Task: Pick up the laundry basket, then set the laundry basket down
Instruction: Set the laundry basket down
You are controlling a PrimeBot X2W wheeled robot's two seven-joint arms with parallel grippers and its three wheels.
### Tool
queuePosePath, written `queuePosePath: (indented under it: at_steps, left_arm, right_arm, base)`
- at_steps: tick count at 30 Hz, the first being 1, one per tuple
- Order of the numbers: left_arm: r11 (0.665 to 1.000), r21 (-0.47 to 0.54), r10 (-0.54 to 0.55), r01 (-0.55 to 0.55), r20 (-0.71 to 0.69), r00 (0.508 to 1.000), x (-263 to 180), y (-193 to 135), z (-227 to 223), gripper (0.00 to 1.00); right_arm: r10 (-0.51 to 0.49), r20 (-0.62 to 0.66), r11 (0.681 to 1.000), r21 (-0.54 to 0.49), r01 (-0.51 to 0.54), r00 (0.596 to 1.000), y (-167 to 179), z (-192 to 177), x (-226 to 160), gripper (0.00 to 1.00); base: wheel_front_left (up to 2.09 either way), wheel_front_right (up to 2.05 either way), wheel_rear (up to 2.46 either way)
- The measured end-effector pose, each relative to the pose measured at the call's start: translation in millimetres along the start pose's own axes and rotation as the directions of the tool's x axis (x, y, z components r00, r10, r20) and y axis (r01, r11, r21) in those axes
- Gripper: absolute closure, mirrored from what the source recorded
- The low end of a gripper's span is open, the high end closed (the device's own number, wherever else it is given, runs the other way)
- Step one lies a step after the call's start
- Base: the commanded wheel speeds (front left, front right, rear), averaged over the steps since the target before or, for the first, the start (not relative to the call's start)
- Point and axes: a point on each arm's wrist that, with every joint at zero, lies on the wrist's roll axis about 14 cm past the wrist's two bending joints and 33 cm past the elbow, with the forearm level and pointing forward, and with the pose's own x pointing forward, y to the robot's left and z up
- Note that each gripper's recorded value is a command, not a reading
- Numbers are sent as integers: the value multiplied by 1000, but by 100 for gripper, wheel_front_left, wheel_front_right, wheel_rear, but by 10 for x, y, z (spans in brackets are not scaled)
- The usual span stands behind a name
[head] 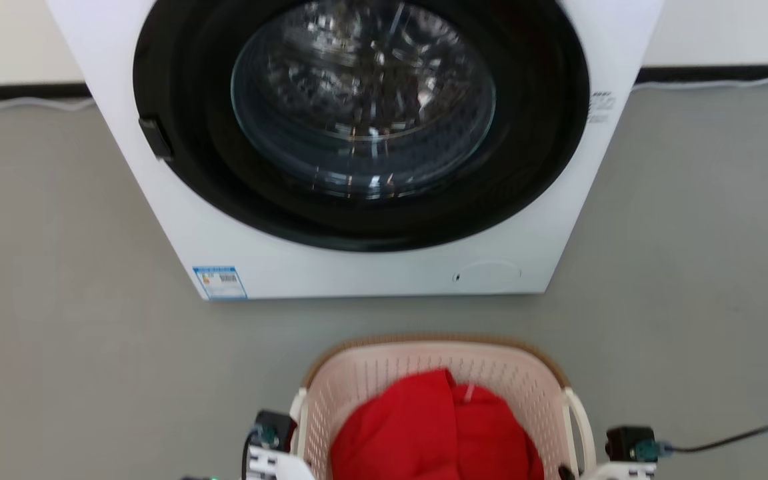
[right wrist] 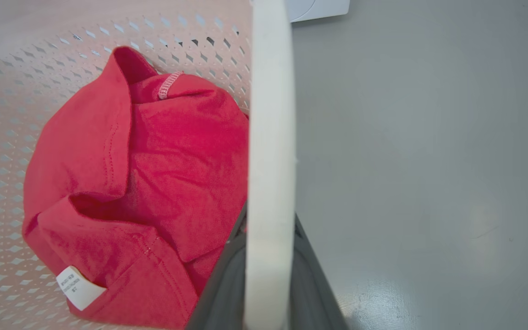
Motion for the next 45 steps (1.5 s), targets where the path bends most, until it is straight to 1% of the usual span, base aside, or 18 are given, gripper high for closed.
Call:
queuePosePath:
  at_steps: [5, 16, 27, 37, 45]
  left_arm:
    - [1000, -4, 17, -17, 15, 1000, 112, 107, 125, 100]
    - [998, -26, 55, -54, 15, 998, 435, 348, 284, 100]
    - [994, -53, 95, -95, -1, 995, 698, 566, 294, 100]
    - [988, -90, 126, -125, -3, 992, 963, 719, 372, 100]
    - [988, -78, 135, -135, 4, 991, 1255, 839, 422, 100]
  right_arm:
    - [14, 13, 1000, -21, -14, 1000, 44, 151, 152, 100]
    - [39, 4, 999, -35, -39, 999, 92, 305, 524, 100]
    - [55, -9, 998, -42, -55, 998, 124, 419, 906, 100]
    - [52, -5, 998, -37, -52, 999, 84, 530, 1212, 100]
    - [43, -11, 998, -38, -44, 999, -1, 520, 1509, 100]
  base:
    - [0, 0, 0]
    - [0, 0, 0]
    - [0, 0, 0]
    - [0, 0, 0]
    - [0, 0, 0]
